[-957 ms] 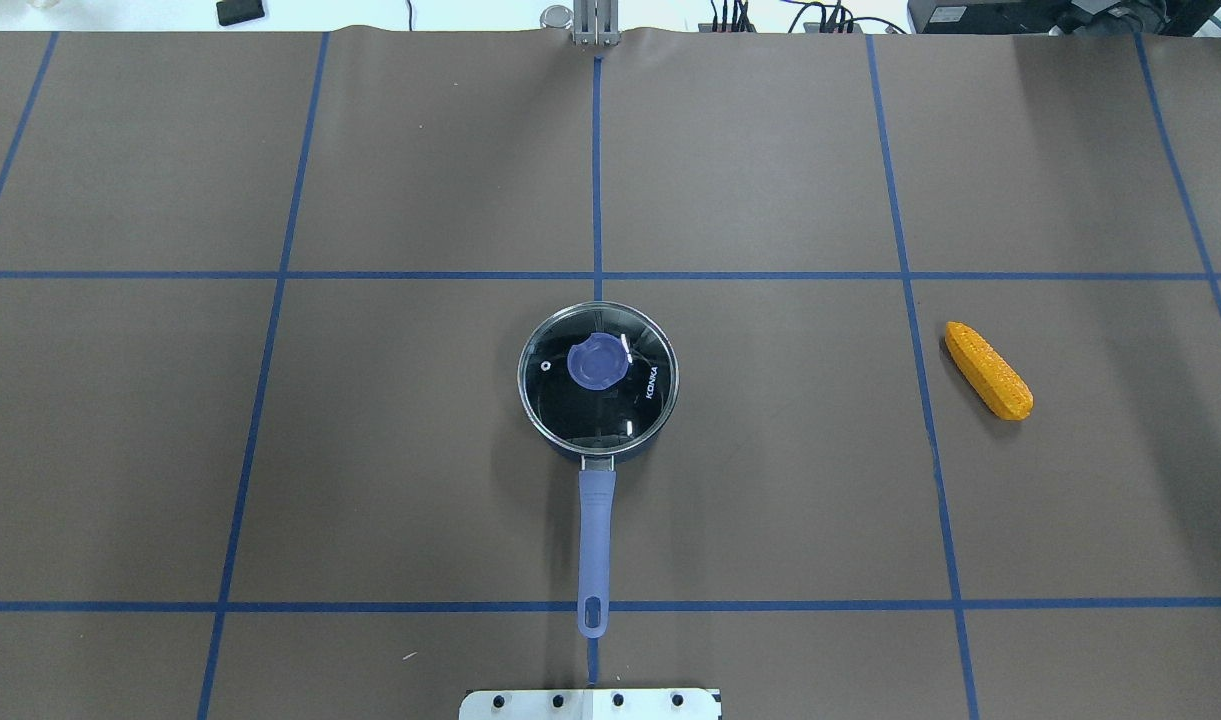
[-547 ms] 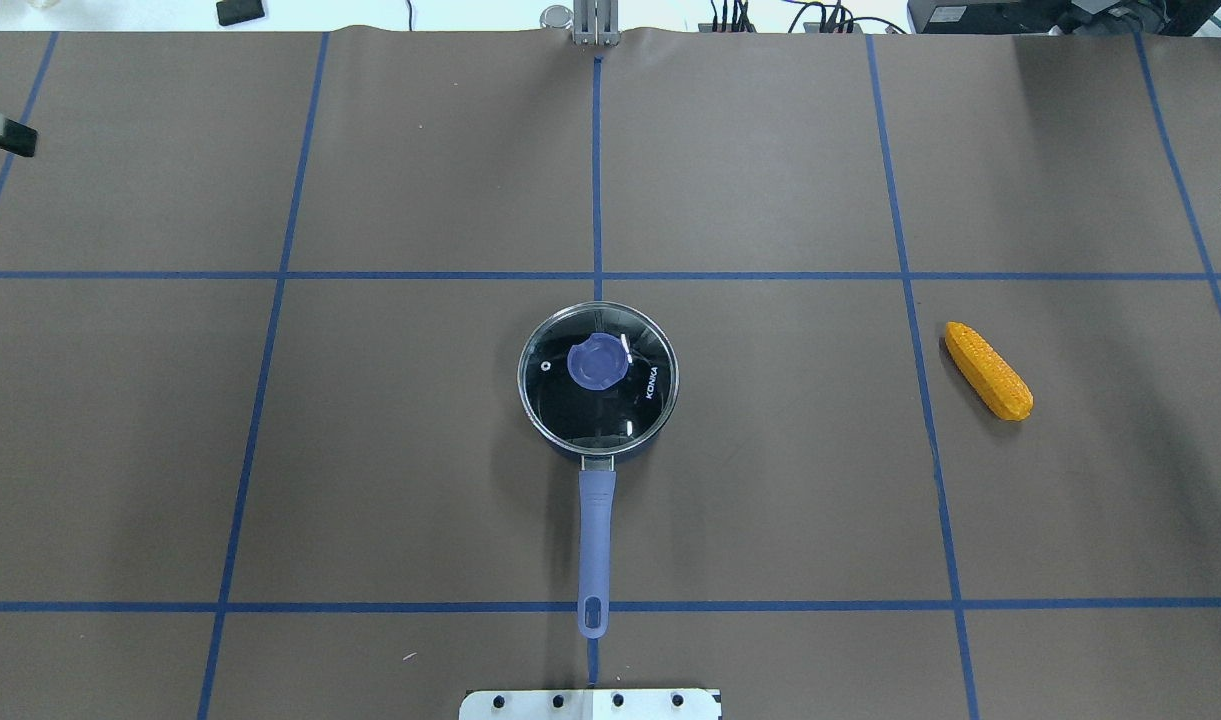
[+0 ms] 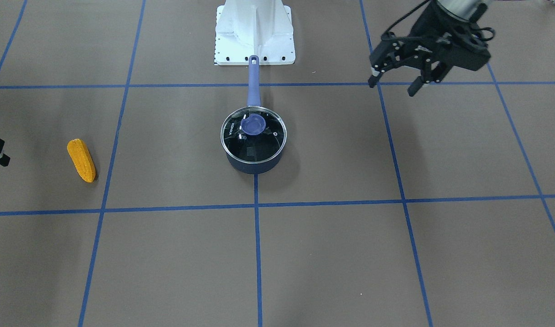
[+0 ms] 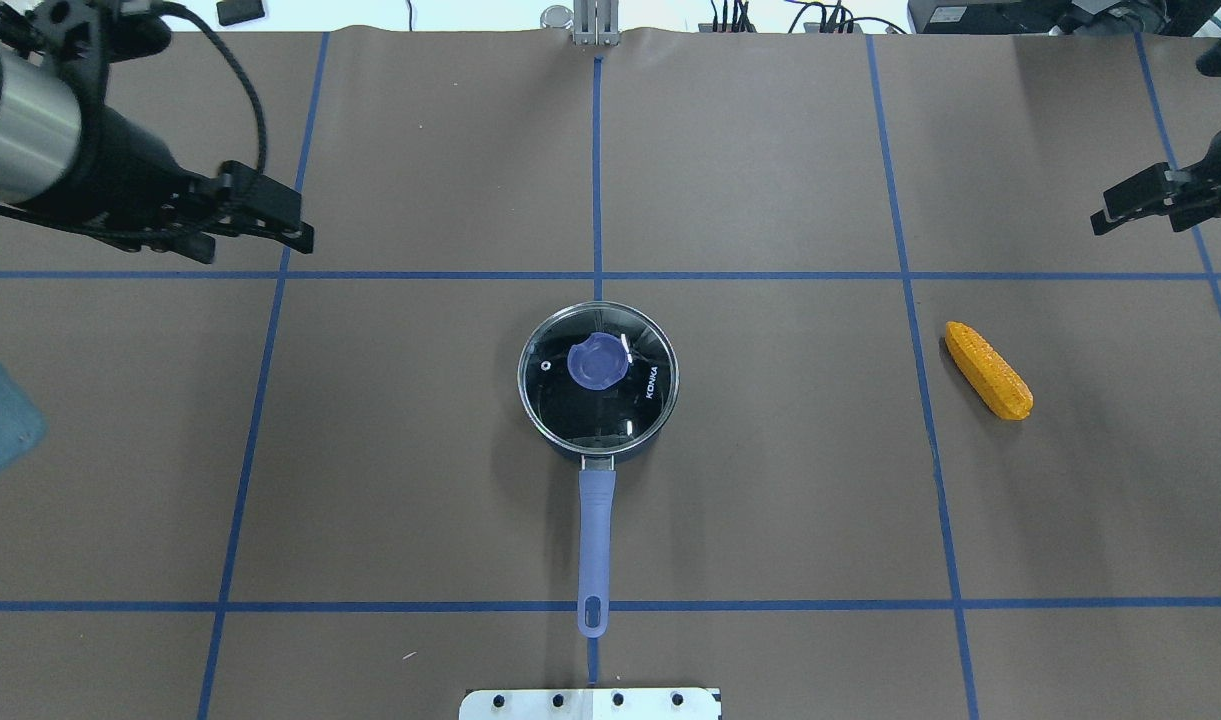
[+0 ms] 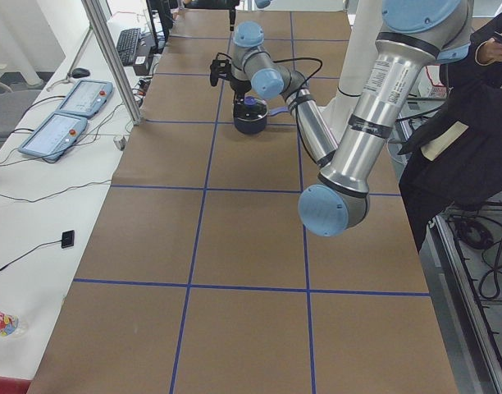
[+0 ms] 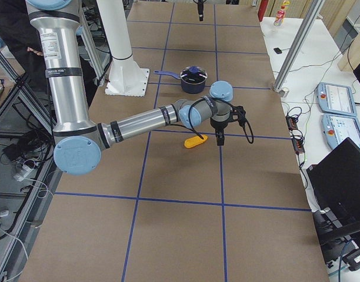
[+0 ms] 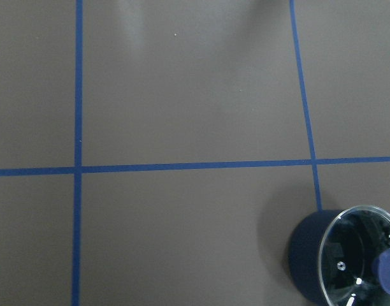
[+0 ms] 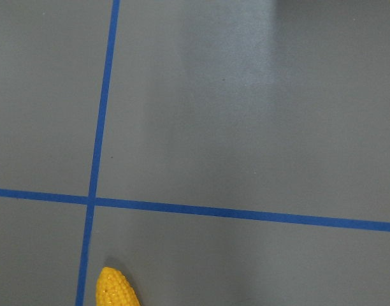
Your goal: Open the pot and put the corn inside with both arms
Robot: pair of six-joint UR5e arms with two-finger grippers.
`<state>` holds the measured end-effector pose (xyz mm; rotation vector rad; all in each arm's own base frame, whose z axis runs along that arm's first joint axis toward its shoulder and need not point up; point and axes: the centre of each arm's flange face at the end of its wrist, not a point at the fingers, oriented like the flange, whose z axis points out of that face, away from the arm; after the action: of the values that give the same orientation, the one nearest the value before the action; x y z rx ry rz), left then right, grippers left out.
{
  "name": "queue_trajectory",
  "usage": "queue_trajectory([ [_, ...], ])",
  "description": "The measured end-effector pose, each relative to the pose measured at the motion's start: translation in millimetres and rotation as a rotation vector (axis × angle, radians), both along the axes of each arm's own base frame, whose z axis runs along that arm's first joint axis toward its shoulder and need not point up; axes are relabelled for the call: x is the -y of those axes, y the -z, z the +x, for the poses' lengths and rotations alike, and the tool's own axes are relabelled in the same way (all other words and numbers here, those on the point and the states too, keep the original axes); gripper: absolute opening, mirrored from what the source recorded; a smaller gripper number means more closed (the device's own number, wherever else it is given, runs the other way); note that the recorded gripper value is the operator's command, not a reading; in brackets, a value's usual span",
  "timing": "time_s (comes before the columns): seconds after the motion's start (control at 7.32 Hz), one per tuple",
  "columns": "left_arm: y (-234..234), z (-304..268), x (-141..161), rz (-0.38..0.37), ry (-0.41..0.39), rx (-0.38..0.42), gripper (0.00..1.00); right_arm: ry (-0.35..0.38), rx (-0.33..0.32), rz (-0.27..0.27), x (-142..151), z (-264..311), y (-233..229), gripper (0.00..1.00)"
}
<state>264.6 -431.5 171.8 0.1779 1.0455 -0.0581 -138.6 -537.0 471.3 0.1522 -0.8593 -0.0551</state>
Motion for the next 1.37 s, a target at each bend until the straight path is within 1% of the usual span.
queue_trajectory([
  [0.14, 28.5, 31.8, -20.6, -0.015, 0.003, 0.02, 0.98, 0.033, -0.018, 0.014, -2.2, -27.3, 3.5, 1.0],
  [0.27, 46.7, 64.7, -40.8, -0.022, 0.01, 0.033, 0.98, 0.061, -0.04, 0.025, -6.1, -53.2, 4.0, 0.99],
  [0.41, 60.4, 94.1, -56.2, -0.027, 0.017, 0.038, 0.98, 0.083, -0.06, 0.028, -11.5, -76.1, 2.8, 0.99],
  [0.55, 72.2, 118.0, -62.3, -0.035, 0.027, 0.041, 0.98, 0.101, -0.075, 0.028, -16.9, -93.9, 0.8, 0.99],
  [0.68, 84.3, 138.7, -59.1, -0.045, 0.035, 0.046, 0.98, 0.118, -0.085, 0.029, -22.0, -107.9, -2.2, 1.0],
  [0.82, 95.0, 159.3, -49.8, -0.053, 0.045, 0.06, 0.98, 0.131, -0.09, 0.041, -25.1, -119.9, -7.1, 1.0],
  [1.09, 111.3, 194.7, -28.7, -0.068, 0.058, 0.094, 0.98, 0.156, -0.079, 0.09, -27.3, -146.5, -34.5, 1.0],
  [1.23, 116.0, 205.9, -21.9, -0.074, 0.06, 0.106, 0.98, 0.156, -0.068, 0.116, -28.9, -157.7, -46.9, 1.0],
  [1.37, 119.4, 215.6, -16.1, -0.079, 0.06, 0.118, 0.98, 0.146, -0.063, 0.124, -32.2, -167.7, -53.3, 1.0],
])
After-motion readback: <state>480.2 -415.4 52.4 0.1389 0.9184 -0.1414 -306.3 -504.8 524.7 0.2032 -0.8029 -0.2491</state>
